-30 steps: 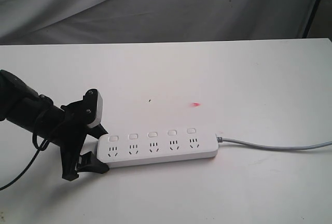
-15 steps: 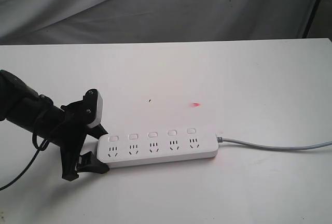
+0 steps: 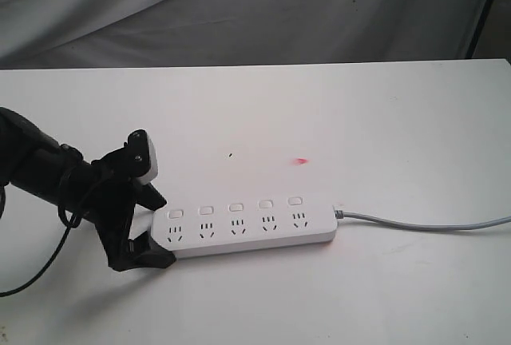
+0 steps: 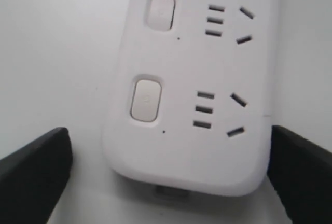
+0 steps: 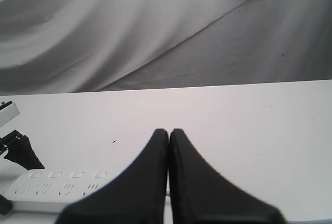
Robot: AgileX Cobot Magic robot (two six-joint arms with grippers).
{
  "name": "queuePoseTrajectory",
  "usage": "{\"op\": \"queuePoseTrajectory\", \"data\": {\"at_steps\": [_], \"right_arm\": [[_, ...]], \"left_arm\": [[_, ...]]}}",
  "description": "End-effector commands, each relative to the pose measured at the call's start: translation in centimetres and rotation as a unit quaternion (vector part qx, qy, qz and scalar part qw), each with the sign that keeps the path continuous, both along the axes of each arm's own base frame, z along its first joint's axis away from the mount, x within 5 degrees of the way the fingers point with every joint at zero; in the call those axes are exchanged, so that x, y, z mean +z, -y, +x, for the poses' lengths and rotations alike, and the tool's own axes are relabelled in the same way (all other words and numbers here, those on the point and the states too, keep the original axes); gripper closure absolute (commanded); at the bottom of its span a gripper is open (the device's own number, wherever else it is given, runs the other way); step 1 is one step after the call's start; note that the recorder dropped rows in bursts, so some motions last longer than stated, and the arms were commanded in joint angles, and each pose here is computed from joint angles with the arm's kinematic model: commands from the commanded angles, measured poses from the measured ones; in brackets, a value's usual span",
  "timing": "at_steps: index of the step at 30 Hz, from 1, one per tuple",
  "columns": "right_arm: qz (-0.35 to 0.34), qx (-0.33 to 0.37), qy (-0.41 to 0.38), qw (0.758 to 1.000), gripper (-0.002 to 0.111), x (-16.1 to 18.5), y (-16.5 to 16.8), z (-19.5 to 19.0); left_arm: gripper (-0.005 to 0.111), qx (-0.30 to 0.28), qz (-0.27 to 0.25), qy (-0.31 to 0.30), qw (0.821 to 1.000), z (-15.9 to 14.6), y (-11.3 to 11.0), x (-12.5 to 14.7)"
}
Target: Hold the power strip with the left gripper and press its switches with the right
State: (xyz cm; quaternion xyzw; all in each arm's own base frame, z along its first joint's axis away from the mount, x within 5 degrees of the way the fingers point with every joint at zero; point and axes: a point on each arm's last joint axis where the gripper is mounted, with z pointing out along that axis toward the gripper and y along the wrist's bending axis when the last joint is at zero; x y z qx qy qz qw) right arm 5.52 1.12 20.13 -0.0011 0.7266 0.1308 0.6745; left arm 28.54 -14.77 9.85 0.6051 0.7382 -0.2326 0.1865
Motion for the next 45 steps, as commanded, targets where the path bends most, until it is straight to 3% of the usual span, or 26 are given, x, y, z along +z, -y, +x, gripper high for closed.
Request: {"op": "queuePoseTrajectory", "data": {"at_steps": [1, 5, 12, 20, 24, 32, 35, 40, 45], "right_arm": [[-0.005, -0.003, -0.001, 1.000, 0.108, -0.1, 0.0, 0.0], [-0.005, -0.003, -0.001, 1.000, 0.108, -0.1, 0.0, 0.0], [-0.005, -0.003, -0.001, 1.000, 0.108, -0.1, 0.0, 0.0], [-0.005, -0.003, -0.001, 1.000, 0.108, -0.1, 0.0, 0.0], [-0.005, -0.003, -0.001, 1.000, 0.108, -0.1, 0.0, 0.0], [-0.004, -0.003, -0.001, 1.000, 0.108, -0.1, 0.0, 0.0], [-0.004, -0.003, -0.001, 1.000, 0.108, -0.1, 0.0, 0.0], [-0.004, -0.003, -0.001, 1.000, 0.108, -0.1, 0.0, 0.0], [-0.004, -0.003, -0.001, 1.000, 0.108, -0.1, 0.0, 0.0]], "left_arm": [[0.013, 0.001, 0.015, -0.001, 1.000, 0.0, -0.2, 0.5], [0.013, 0.018, 0.019, 0.015, 1.000, -0.1, -0.4, 2.8], [0.013, 0.060, 0.004, 0.094, 0.994, -1.1, -1.2, 9.9], [0.016, 0.181, -0.063, 0.205, 0.960, -2.7, -2.5, 17.8], [0.038, 0.221, -0.094, 0.241, 0.940, -3.7, -3.1, 20.4], [0.104, 0.219, -0.126, 0.280, 0.926, -6.1, -3.8, 23.5], [0.107, 0.210, -0.131, 0.268, 0.931, -6.7, -3.8, 23.7], [0.107, 0.256, -0.154, 0.233, 0.925, -6.8, -3.9, 23.9], [0.107, 0.339, -0.178, 0.242, 0.892, -8.2, -5.4, 25.9]]}}
